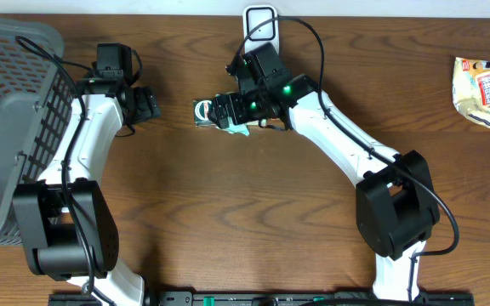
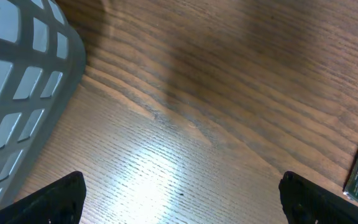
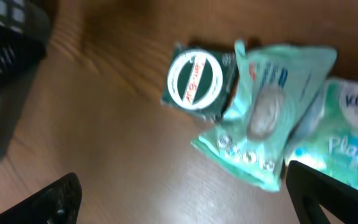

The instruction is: Scan the item barcode

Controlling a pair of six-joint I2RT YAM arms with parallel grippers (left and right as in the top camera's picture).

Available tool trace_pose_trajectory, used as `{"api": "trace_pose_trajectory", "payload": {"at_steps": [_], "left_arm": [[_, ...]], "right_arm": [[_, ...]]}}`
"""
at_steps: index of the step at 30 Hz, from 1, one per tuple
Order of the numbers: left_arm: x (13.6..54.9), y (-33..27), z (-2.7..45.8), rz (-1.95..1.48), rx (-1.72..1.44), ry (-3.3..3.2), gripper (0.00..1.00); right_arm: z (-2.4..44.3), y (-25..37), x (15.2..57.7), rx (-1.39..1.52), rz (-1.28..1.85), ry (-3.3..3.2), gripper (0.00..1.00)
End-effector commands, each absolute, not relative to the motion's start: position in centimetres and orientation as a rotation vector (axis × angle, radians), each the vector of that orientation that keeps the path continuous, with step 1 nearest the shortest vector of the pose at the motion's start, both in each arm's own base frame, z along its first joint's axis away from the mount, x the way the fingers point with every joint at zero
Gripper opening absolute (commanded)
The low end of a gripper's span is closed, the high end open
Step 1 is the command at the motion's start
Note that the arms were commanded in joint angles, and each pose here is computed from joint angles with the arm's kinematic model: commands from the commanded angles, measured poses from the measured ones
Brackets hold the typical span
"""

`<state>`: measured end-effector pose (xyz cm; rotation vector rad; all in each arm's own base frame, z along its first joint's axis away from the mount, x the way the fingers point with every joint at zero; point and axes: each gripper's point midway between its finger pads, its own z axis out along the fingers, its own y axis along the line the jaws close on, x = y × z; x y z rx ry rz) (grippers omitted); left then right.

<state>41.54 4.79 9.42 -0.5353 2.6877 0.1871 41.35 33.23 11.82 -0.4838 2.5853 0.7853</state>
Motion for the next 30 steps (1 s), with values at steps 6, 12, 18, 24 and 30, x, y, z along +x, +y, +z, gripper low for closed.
{"api": "trace_pose_trajectory", "payload": {"at_steps": [6, 12, 18, 24, 30], "left_arm": [[41.4, 4.9, 9.2, 0.2, -0.519, 2.696, 0.98], [41.4, 4.9, 9.2, 0.2, -0.519, 2.696, 0.98], [41.4, 4.9, 9.2, 0.2, -0.519, 2.696, 0.97], [41.4, 4.9, 9.2, 0.2, -0.519, 2.696, 0.98], [41.4, 4.9, 9.2, 0.2, -0.519, 2.696, 0.98]], "right_arm": [[12.5, 29.6, 45.3, -0.377, 0.74, 2.522, 0.99], [12.4, 26.3, 47.2, -0.544, 0.627, 2.449, 0.99], [12.3, 22.8, 49.5, -0.668, 0.436, 2.373, 0.99], [12.3, 20.2, 51.3, -0.764, 0.181, 2.312, 0.99], [12.5, 18.4, 52.2, -0.784, 0.105, 2.289, 0.99]]}}
